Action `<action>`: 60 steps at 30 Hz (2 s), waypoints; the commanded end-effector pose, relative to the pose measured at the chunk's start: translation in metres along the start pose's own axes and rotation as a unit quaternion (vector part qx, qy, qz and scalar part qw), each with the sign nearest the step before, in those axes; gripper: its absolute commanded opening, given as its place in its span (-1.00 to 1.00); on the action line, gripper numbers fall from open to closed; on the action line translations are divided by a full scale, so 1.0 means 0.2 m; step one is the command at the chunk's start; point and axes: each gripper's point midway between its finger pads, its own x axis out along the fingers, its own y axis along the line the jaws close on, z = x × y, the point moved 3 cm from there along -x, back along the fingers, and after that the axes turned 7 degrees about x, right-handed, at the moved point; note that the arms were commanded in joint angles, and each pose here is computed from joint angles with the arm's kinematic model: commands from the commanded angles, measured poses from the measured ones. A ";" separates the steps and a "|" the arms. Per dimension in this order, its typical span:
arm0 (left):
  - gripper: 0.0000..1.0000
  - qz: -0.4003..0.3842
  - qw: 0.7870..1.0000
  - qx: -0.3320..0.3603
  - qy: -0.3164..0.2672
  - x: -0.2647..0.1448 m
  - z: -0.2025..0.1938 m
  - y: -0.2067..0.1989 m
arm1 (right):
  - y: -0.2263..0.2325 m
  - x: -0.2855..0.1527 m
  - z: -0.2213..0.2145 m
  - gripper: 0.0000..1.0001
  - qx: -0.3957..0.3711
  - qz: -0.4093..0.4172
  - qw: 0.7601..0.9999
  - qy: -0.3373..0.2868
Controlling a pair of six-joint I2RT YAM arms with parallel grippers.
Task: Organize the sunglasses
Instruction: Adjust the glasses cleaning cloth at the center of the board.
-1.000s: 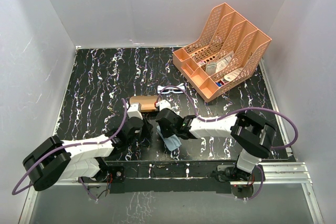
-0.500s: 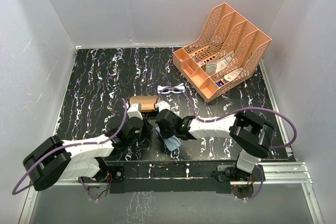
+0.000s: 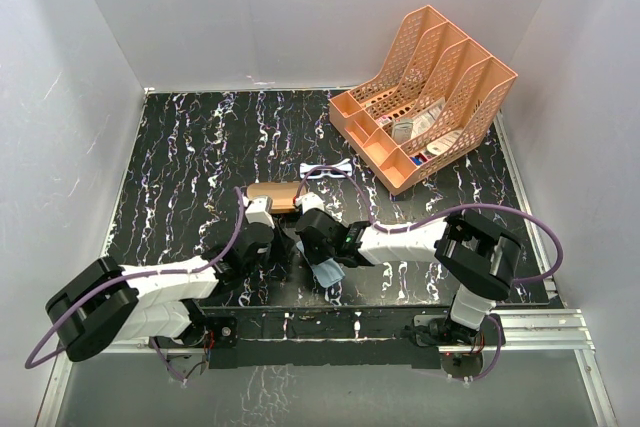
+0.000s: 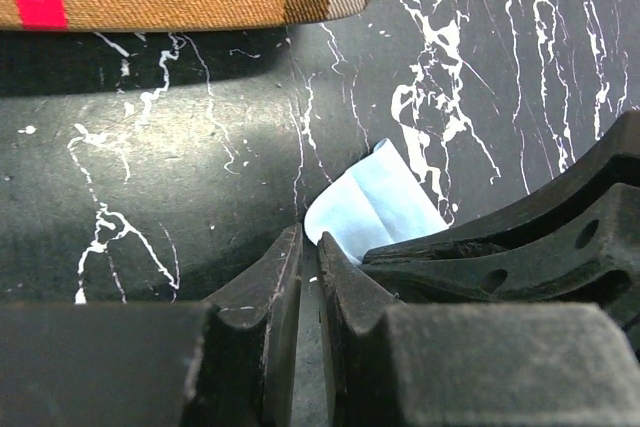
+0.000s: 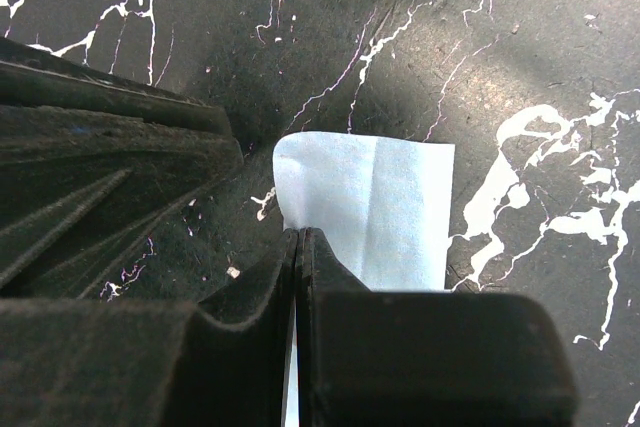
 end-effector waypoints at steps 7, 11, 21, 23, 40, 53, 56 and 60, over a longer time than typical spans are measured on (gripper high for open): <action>-0.81 -0.037 0.999 0.005 0.010 0.07 0.00 -0.09 | 0.01 0.00 0.02 -1.00 0.007 0.002 1.000 -0.019; -0.81 -0.040 0.999 0.004 0.008 0.09 0.00 -0.10 | 0.00 -0.01 0.02 -1.00 0.008 0.004 1.000 -0.021; -0.81 -0.038 0.999 0.002 -0.005 0.07 0.04 -0.10 | 0.00 -0.04 0.01 -1.00 0.008 0.004 1.000 -0.018; -0.81 -0.037 0.999 0.002 -0.007 0.06 0.04 -0.10 | 0.00 -0.04 0.01 -1.00 0.010 0.004 1.000 -0.018; -0.87 -0.050 0.999 -0.005 0.004 0.10 0.00 -0.12 | -0.01 -0.02 -0.02 -1.00 0.014 0.004 1.000 -0.014; -0.89 -0.045 0.999 -0.004 0.025 0.13 -0.06 -0.11 | -0.02 -0.04 -0.01 -1.00 0.016 0.003 1.000 -0.016; -0.90 -0.037 0.999 -0.002 0.037 0.15 -0.08 -0.10 | -0.02 -0.04 -0.01 -1.00 0.016 0.003 1.000 -0.017; -0.95 -0.036 0.998 -0.002 0.046 0.15 -0.10 -0.09 | -0.02 -0.05 0.00 -0.79 0.017 -0.001 1.000 -0.019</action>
